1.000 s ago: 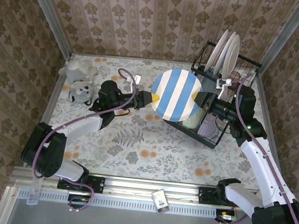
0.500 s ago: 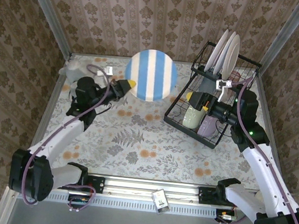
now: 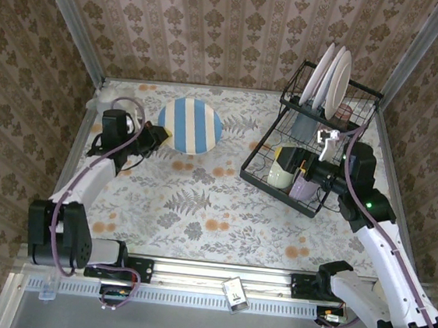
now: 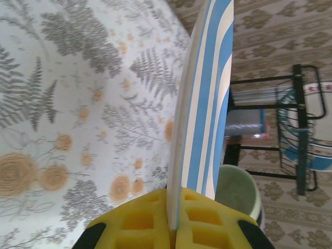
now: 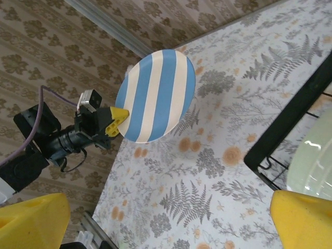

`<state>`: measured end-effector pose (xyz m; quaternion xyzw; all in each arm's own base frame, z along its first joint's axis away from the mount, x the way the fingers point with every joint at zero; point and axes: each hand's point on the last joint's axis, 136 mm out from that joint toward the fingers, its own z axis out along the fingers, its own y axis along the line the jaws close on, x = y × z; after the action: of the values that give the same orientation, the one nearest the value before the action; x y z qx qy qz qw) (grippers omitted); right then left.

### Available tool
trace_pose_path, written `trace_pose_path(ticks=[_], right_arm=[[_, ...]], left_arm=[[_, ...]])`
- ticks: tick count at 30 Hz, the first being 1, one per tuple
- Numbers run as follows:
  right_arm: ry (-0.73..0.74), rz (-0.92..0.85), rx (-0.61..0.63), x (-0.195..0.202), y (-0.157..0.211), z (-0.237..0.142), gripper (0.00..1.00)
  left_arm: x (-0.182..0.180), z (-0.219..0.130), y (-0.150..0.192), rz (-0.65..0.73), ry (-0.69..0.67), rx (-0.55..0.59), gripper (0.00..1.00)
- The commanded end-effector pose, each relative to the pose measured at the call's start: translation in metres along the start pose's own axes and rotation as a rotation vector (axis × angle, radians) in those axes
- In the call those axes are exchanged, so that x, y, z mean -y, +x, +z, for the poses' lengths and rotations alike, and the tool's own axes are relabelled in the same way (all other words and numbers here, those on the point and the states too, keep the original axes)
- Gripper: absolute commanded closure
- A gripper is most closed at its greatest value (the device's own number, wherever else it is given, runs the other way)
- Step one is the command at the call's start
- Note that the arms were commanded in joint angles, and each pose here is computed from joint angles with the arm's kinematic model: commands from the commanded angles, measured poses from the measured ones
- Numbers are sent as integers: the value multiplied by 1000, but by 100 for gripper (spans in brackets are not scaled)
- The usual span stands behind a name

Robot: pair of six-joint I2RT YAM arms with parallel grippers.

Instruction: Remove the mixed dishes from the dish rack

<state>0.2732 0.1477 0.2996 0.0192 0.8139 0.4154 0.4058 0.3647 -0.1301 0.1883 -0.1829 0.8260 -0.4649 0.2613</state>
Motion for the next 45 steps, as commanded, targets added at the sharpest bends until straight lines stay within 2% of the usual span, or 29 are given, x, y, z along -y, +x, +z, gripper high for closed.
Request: trace_pose_path(ticks=[1, 6, 9, 12, 19, 38, 45], right_arm=[[68, -13, -10, 15, 11, -3, 0], [49, -22, 32, 14, 11, -9, 0], [80, -29, -5, 17, 15, -10, 0], [41, -49, -52, 13, 23, -7, 0], [12, -120, -76, 8, 34, -14, 0], [-10, -174, -68, 1, 42, -27, 0], [-52, -179, -65, -6, 44, -29, 0]], left_arm=[[-5, 4, -14, 56, -11, -1, 100], [-22, 19, -25, 50, -39, -23, 100], [-32, 27, -35, 35, -57, -25, 100], [-42, 36, -44, 18, -68, -28, 100], [-58, 57, -59, 19, -88, -53, 100], [-100, 93, -75, 7, -175, -151, 100], [-112, 98, -80, 16, -201, -172, 85]])
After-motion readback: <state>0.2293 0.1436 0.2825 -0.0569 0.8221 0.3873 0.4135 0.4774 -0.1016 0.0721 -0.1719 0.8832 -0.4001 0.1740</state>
